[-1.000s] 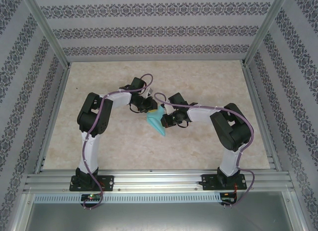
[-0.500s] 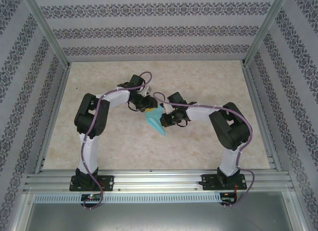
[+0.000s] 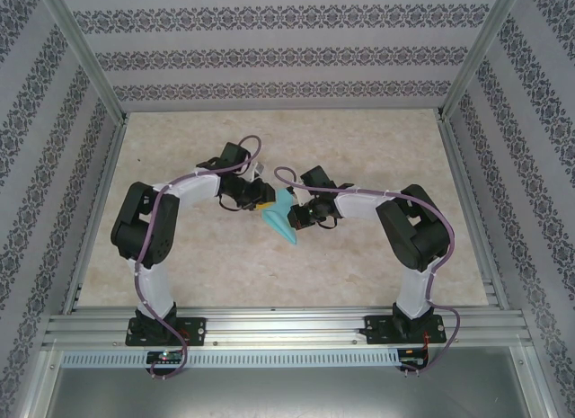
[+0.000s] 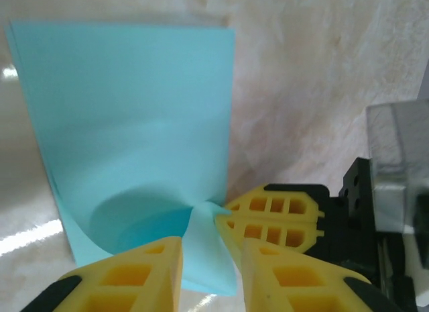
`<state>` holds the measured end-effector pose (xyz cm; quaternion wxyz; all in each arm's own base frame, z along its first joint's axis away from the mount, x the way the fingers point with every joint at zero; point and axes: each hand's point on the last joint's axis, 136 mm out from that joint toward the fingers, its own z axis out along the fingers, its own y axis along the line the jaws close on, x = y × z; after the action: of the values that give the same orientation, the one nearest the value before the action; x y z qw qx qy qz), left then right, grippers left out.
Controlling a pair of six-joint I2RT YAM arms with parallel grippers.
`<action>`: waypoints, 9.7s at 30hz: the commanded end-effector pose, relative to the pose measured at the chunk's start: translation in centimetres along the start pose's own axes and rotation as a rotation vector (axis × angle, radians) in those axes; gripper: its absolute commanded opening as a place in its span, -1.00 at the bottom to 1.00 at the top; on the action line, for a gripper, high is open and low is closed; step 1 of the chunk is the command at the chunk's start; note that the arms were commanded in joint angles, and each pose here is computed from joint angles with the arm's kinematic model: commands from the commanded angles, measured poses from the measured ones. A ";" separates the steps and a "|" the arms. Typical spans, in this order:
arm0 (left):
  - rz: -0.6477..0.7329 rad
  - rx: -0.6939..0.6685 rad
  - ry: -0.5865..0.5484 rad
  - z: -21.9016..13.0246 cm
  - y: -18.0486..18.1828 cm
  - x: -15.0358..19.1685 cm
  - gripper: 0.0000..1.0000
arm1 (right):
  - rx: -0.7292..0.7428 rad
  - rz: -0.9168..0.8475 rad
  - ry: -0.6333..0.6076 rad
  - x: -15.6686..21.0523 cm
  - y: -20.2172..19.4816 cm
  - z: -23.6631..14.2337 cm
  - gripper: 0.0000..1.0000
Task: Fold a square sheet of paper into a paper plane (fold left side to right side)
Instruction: Third fold the triangle at the center of the table, then fourth fold the wing at the center of the table.
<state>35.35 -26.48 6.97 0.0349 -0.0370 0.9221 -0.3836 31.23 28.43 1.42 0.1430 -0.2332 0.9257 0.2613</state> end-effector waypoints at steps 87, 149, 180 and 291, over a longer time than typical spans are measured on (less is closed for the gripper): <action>-0.043 -0.208 0.075 5.5 7.4 5.7 -0.66 | -0.197 0.202 0.112 5.3 4.3 0.2 -0.59; 0.021 -0.085 0.017 2.8 1.4 5.6 -0.70 | -0.015 0.293 0.234 9.1 1.5 0.5 -0.85; -0.063 -0.253 0.001 6.9 6.4 7.5 -0.79 | 0.026 0.286 0.272 10.0 1.3 0.6 -0.86; -0.087 -0.001 -0.143 0.5 -0.3 1.6 -0.92 | 0.419 -0.179 -0.063 1.5 4.1 -1.7 -0.08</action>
<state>33.51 -26.43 4.85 0.0726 -0.1106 0.9205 -0.3678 26.07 30.32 3.86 0.2163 -0.2727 0.9330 0.0910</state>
